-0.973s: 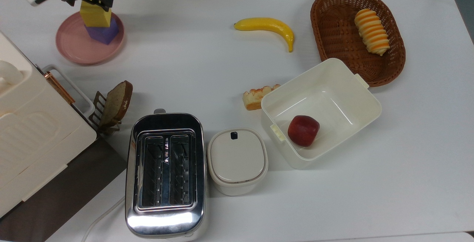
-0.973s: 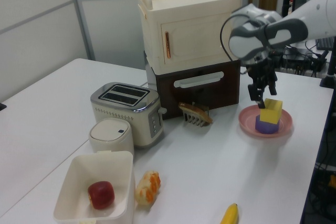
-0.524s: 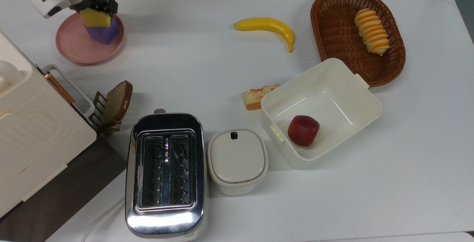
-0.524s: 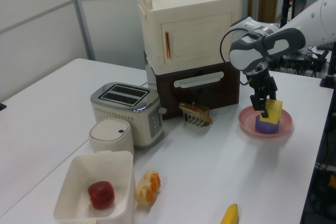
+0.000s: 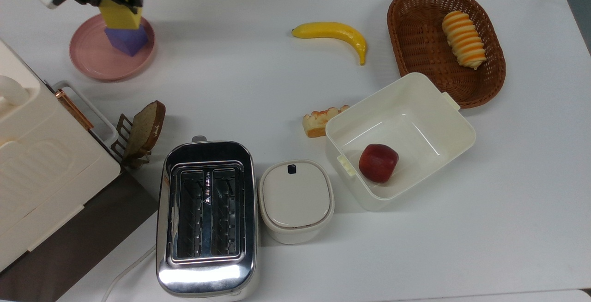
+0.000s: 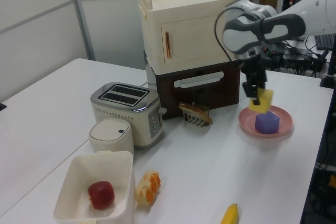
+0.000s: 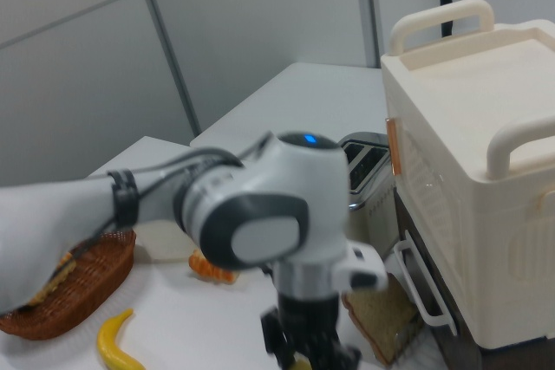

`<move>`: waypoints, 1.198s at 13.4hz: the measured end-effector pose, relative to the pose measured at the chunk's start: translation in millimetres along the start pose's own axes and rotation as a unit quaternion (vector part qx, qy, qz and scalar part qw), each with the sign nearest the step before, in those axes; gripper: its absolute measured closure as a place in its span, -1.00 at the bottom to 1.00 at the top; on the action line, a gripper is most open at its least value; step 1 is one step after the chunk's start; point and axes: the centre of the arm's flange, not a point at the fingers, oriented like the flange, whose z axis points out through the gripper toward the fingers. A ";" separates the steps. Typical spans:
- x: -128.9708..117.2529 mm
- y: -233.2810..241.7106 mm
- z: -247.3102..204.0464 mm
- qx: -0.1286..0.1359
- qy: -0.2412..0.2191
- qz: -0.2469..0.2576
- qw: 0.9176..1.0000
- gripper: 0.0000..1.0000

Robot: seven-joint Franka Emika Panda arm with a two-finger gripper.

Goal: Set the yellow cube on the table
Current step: 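Lift the yellow cube off the purple cube and carry it off the plate, then lower the yellow cube onto the table, open the gripper, withdraw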

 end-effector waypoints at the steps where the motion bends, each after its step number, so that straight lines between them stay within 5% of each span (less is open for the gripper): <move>1: 8.0 -19.0 -6.2 -0.002 0.005 -0.005 1.000 -0.24; 7: 60.9 -159.6 13.1 -0.032 -0.020 -0.002 0.999 -0.30; 9: 72.8 -178.9 27.0 -0.038 -0.024 0.011 0.999 -0.78; 10: 75.4 -181.4 29.4 -0.039 -0.024 0.014 0.999 -0.97; 16: 64.3 -255.2 -38.5 -0.057 0.037 0.029 0.997 -1.00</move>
